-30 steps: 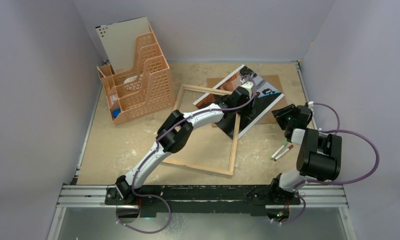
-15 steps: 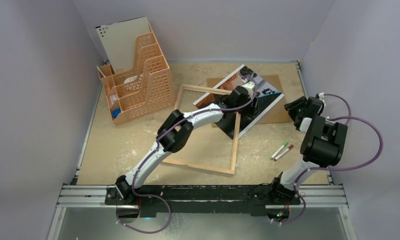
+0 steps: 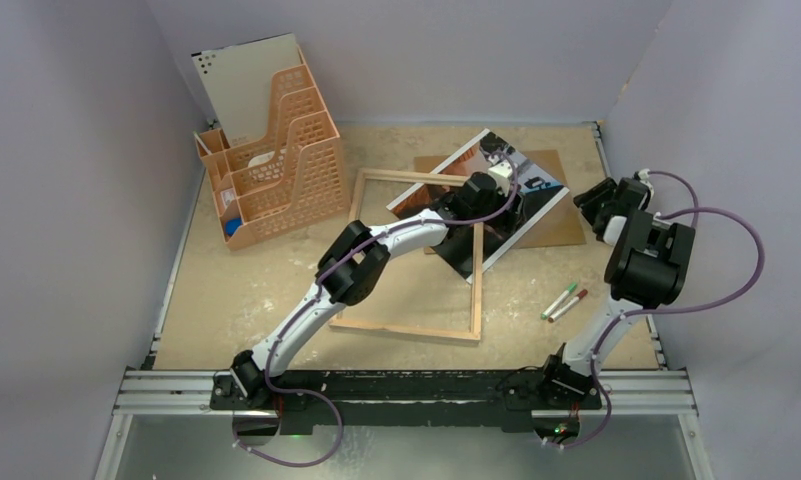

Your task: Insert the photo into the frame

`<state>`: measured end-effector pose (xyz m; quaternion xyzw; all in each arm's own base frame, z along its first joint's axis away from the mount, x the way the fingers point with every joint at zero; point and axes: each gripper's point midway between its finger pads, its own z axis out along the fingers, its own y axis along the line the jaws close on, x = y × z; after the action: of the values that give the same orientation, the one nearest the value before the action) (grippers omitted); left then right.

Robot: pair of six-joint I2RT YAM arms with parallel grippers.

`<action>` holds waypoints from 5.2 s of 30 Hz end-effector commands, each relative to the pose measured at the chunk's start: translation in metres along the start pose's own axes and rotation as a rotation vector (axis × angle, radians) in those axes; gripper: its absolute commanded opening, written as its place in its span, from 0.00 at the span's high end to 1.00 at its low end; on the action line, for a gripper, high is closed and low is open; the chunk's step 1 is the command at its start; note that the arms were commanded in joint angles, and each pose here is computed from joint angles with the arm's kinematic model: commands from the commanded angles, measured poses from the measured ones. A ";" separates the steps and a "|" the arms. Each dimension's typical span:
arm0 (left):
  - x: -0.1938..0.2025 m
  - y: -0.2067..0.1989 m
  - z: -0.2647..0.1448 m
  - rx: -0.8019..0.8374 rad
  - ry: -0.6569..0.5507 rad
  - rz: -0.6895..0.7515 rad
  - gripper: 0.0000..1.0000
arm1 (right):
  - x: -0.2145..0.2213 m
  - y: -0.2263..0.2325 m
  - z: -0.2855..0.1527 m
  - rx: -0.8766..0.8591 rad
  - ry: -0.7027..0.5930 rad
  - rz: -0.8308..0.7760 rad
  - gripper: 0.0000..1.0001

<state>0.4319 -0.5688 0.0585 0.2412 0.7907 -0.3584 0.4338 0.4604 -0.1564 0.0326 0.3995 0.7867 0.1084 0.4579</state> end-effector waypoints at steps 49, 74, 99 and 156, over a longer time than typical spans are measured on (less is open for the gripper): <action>0.121 0.046 0.016 -0.043 0.275 -0.011 0.31 | 0.011 0.018 0.033 -0.155 0.058 0.161 0.50; 0.120 0.053 0.017 -0.059 0.276 -0.031 0.32 | 0.016 0.089 0.000 -0.545 0.134 0.022 0.64; -0.089 -0.025 -0.070 0.243 -0.044 -0.016 0.17 | -0.090 0.113 -0.100 -0.307 -0.261 -0.184 1.00; -0.210 0.026 -0.239 -0.322 -0.229 0.001 0.17 | -0.211 0.292 -0.424 -0.653 -0.620 -0.548 1.00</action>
<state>0.4329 -0.4144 0.2646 0.1497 0.8067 -0.2551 0.5116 0.3392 -0.0645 0.5456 0.0741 0.6226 0.0471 0.7776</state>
